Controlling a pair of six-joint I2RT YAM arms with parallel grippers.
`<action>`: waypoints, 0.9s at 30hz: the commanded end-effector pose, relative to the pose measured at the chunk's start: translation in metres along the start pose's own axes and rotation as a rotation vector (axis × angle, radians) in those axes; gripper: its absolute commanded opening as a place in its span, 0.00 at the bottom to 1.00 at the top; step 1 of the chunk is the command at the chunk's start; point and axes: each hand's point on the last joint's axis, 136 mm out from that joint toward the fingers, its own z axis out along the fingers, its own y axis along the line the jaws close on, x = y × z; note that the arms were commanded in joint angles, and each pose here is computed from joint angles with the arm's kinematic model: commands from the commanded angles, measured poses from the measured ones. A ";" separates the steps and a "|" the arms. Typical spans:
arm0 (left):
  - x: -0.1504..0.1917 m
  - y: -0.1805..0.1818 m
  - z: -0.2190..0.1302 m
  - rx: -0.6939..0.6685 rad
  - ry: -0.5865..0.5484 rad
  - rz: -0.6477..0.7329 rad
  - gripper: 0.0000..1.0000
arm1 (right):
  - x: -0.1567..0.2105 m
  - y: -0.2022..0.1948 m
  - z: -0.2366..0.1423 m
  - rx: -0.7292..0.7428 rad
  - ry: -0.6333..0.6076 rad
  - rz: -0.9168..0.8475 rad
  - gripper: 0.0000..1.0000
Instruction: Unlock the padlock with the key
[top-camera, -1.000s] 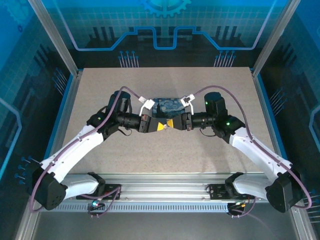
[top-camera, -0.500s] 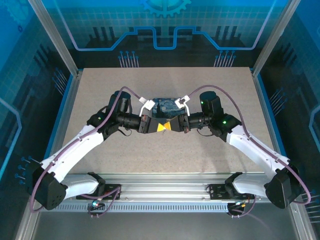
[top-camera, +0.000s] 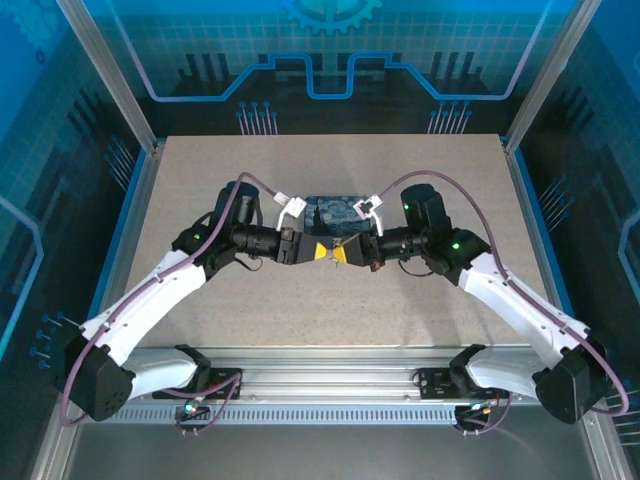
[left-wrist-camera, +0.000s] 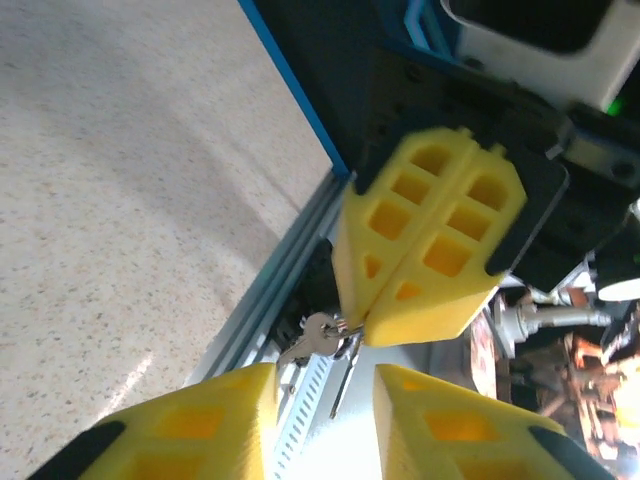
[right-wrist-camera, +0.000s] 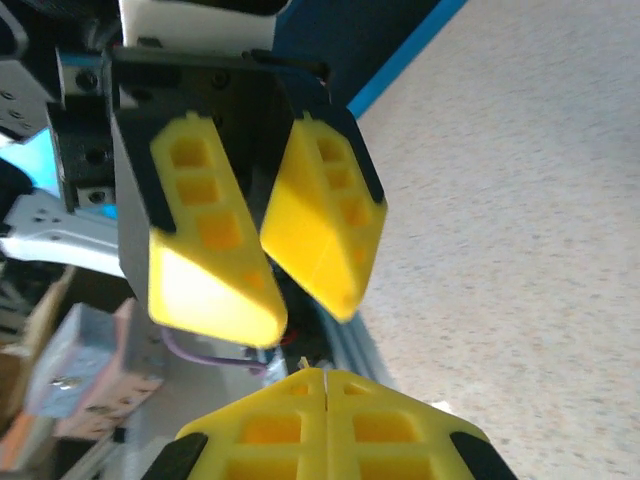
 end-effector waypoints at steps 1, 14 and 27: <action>-0.017 0.015 -0.011 -0.055 -0.121 -0.088 0.41 | -0.005 -0.015 -0.008 0.200 -0.031 -0.137 0.00; -0.041 0.031 -0.017 0.033 -0.311 -0.496 0.71 | -0.055 -0.032 -0.021 0.736 -0.288 -0.701 0.00; -0.053 -0.009 -0.003 0.216 -0.284 -0.564 0.71 | -0.060 0.004 0.001 0.724 -0.334 -0.942 0.00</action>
